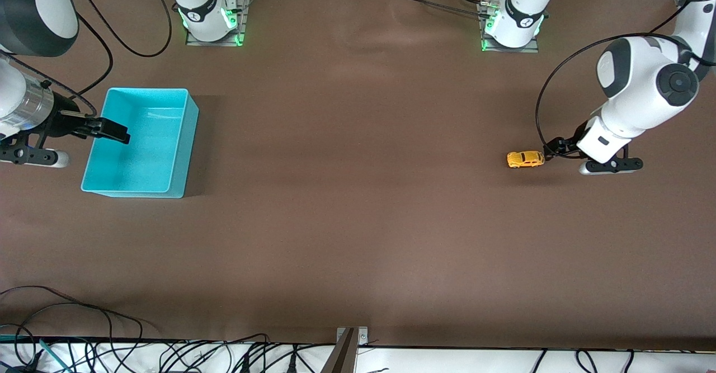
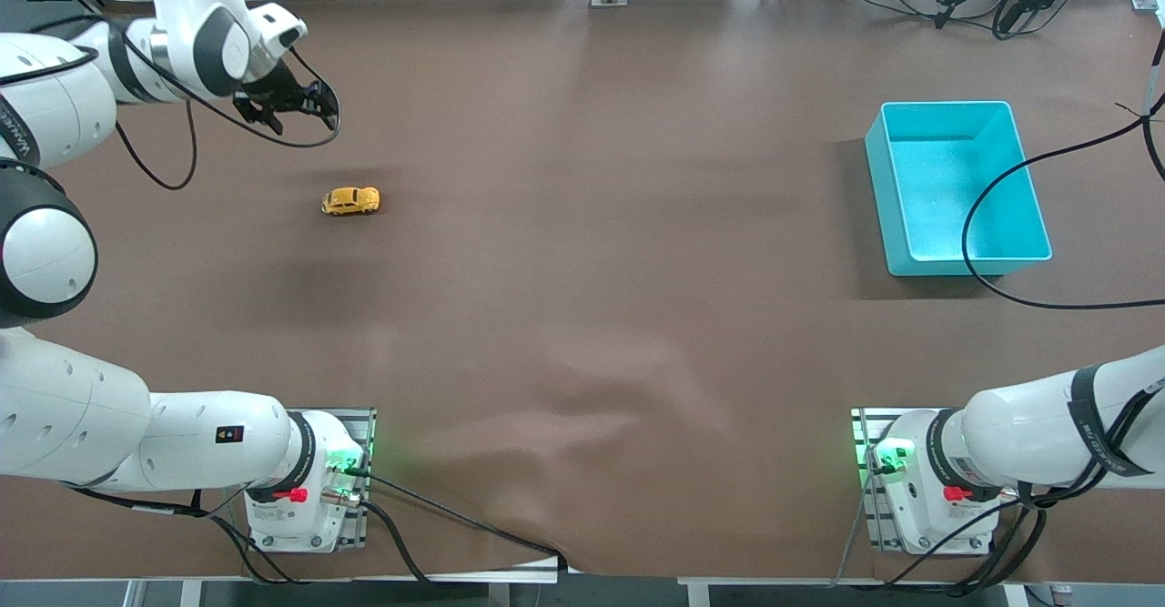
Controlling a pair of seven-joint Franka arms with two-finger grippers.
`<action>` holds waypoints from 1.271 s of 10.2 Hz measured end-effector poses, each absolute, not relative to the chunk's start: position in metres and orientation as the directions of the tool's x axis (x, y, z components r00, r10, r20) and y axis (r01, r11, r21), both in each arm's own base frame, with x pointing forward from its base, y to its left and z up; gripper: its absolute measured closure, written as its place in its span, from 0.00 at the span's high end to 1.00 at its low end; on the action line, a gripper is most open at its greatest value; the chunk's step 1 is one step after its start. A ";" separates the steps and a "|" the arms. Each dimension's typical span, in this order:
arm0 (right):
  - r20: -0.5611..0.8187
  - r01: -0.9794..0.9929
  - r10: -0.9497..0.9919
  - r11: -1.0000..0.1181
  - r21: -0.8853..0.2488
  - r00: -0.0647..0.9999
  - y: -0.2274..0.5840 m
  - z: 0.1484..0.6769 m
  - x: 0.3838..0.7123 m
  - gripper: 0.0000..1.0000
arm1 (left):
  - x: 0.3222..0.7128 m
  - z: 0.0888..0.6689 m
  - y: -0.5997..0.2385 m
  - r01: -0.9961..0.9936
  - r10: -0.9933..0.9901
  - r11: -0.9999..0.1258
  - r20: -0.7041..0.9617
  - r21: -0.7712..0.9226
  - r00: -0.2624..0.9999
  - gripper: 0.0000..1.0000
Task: Wind up and store yellow beetle car
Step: 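Move the left gripper over the yellow beetle car, then lower the left gripper and close it on the yellow car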
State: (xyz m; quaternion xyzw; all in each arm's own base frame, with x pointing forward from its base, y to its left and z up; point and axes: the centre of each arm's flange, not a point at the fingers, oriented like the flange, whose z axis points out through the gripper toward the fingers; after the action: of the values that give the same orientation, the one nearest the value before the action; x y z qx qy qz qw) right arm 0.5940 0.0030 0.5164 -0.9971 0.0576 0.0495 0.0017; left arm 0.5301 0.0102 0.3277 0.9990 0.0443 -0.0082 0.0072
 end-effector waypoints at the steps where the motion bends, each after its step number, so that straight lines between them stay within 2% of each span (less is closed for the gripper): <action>1: -0.099 -0.115 -0.115 -0.993 0.002 0.988 0.003 0.516 0.594 1.00 | 0.525 0.320 0.009 0.084 0.084 -0.996 -0.029 0.013 0.996 1.00; 3: -0.099 -0.115 -0.115 -0.993 0.002 0.988 0.003 0.516 0.594 1.00 | 0.519 0.303 0.007 0.035 0.034 -0.999 -0.050 0.013 0.998 1.00; 5: -0.099 -0.115 -0.115 -0.993 0.002 0.988 0.003 0.516 0.594 1.00 | 0.520 0.284 0.007 -0.173 -0.174 -0.985 -0.030 0.021 0.984 1.00; 7: -0.099 -0.115 -0.115 -0.993 0.002 0.988 0.003 0.516 0.594 1.00 | 0.517 0.270 0.007 -0.381 -0.383 -0.924 -0.045 0.037 0.923 1.00; 10: -0.099 -0.114 -0.114 -0.993 0.002 0.989 0.003 0.516 0.594 1.00 | 0.513 0.255 0.007 -0.646 -0.650 -0.760 -0.053 0.067 0.759 1.00; 13: -0.098 -0.112 -0.112 -0.994 0.002 0.989 0.003 0.516 0.594 1.00 | 0.510 0.234 0.007 -0.851 -0.857 -0.516 -0.039 0.098 0.514 1.00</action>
State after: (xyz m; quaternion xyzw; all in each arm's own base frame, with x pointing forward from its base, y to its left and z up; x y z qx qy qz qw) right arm 0.5941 0.0029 0.5165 -0.9972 0.0561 0.0493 0.0018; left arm 0.5104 0.0068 0.2344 0.8695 -0.4911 -0.0411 0.0331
